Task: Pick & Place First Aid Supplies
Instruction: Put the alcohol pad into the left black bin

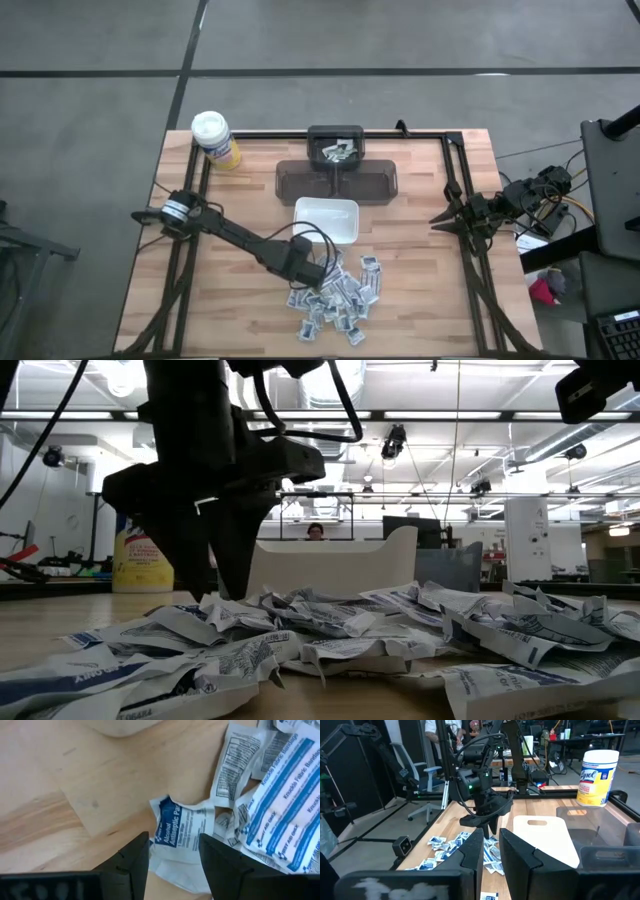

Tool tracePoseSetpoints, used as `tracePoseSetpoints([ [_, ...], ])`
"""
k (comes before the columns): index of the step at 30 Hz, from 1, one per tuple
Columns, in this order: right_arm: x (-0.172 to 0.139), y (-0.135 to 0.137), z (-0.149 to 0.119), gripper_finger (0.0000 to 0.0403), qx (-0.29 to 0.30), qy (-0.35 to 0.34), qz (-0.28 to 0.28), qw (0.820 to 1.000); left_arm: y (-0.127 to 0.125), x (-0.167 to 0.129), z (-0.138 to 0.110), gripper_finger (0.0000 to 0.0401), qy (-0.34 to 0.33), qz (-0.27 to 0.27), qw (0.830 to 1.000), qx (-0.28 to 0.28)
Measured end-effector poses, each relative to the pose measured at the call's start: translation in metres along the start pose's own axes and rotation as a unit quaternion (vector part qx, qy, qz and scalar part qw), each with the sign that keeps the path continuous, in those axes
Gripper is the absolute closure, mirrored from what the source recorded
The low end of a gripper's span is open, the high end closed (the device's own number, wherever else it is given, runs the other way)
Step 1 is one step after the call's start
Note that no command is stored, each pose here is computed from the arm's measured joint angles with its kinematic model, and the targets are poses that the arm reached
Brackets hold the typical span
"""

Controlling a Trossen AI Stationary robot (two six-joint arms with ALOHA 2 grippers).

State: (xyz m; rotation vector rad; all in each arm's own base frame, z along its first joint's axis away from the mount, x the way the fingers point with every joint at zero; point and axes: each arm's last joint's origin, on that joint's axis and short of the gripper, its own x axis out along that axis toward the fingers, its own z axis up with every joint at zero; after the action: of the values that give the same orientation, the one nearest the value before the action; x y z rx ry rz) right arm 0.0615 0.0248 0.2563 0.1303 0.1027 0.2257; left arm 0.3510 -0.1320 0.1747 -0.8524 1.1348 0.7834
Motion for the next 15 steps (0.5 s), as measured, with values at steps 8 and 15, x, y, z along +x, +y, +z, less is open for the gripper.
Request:
tracePoseSetpoints([
  [8, 0.0, 0.0, 0.0, 0.0344, 0.0, 0.0, 0.0, 1.0, -0.013, -0.004, -0.014, 0.0236, -0.003, -0.06, 0.997, 0.048],
  [15, 0.0, 0.0, 0.0, 0.0344, 0.0, 0.0, 0.0, 1.0, -0.017, -0.008, -0.027, 0.0236, -0.003, -0.076, 0.993, 0.085],
])
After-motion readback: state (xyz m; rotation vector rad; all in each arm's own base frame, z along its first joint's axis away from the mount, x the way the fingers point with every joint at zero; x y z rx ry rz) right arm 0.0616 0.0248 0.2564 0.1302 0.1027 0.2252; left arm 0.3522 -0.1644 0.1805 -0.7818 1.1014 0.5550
